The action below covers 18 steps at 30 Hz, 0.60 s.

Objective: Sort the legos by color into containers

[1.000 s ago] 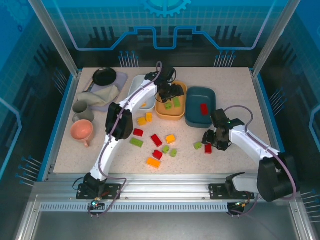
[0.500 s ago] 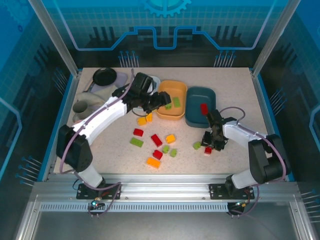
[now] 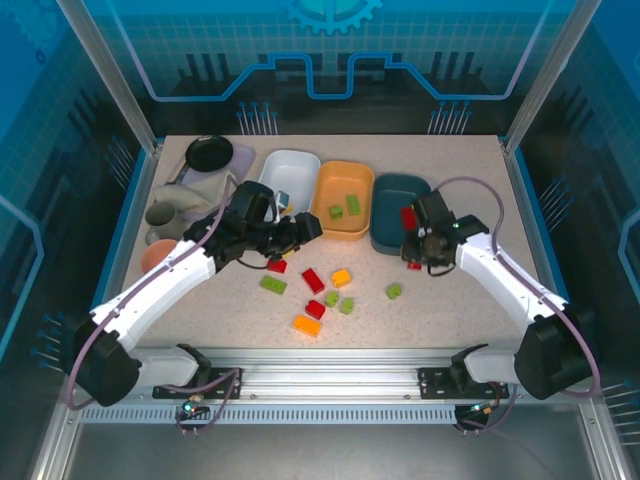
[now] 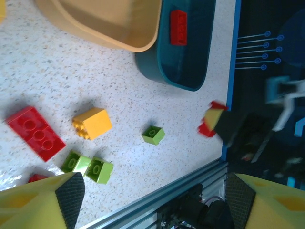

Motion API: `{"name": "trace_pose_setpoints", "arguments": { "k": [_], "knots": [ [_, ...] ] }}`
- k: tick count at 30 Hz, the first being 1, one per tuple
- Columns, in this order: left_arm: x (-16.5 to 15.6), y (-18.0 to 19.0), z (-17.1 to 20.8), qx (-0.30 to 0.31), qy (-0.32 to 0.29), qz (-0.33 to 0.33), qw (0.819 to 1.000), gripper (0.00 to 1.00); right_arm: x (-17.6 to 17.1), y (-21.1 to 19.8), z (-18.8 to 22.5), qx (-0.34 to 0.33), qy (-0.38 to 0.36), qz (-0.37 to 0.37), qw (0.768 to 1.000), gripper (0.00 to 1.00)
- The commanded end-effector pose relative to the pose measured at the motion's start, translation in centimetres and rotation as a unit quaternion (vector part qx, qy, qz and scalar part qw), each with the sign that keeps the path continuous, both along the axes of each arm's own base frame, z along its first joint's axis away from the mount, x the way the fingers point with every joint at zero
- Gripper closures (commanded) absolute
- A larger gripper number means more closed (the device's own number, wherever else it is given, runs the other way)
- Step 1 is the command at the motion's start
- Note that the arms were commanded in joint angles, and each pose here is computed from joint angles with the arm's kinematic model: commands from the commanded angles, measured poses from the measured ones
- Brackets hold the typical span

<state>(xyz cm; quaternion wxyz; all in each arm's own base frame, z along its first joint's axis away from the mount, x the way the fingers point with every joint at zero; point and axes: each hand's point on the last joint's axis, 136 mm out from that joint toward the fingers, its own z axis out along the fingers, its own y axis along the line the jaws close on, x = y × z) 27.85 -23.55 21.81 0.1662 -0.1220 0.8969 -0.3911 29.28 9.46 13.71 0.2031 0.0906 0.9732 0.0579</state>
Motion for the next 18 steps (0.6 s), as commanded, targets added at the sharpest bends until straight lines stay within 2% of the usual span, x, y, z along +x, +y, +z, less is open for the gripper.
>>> {"name": "trace_pose_setpoints", "arguments": {
  "k": [1, 3, 7, 11, 15, 18],
  "knots": [
    [-1.5, 2.0, -1.8, 0.034, 0.028, 0.032, 0.999, 0.11, 3.9, 0.9, 0.3, 0.005, -0.006, 0.027, 1.000, 0.75],
    [-2.1, 2.7, -2.3, 0.045, 0.032, 0.039, 0.998, 0.07, 6.6, 1.7, -0.5, 0.023, 0.007, 0.030, 0.999, 0.76],
    [-3.3, 4.7, -3.9, 0.087, 0.052, 0.060, 0.993, 0.07, 11.1, 2.0, -3.6, 0.049, 0.050, 0.017, 0.997, 0.75],
    [-4.8, 6.8, -6.5, 0.128, 0.097, 0.094, 0.982, 0.07, 13.5, 1.9, -6.8, 0.068, 0.103, -0.001, 0.992, 0.74],
    [-6.1, 8.2, -8.5, 0.133, 0.137, 0.130, 0.973, 0.07, 14.4, 1.5, -8.3, 0.064, 0.121, -0.012, 0.990, 0.64],
    [-7.0, 8.8, -9.9, 0.137, 0.170, 0.150, 0.964, 0.08, 14.7, 1.9, -8.0, 0.069, 0.115, -0.006, 0.991, 0.51]
  ]
}}
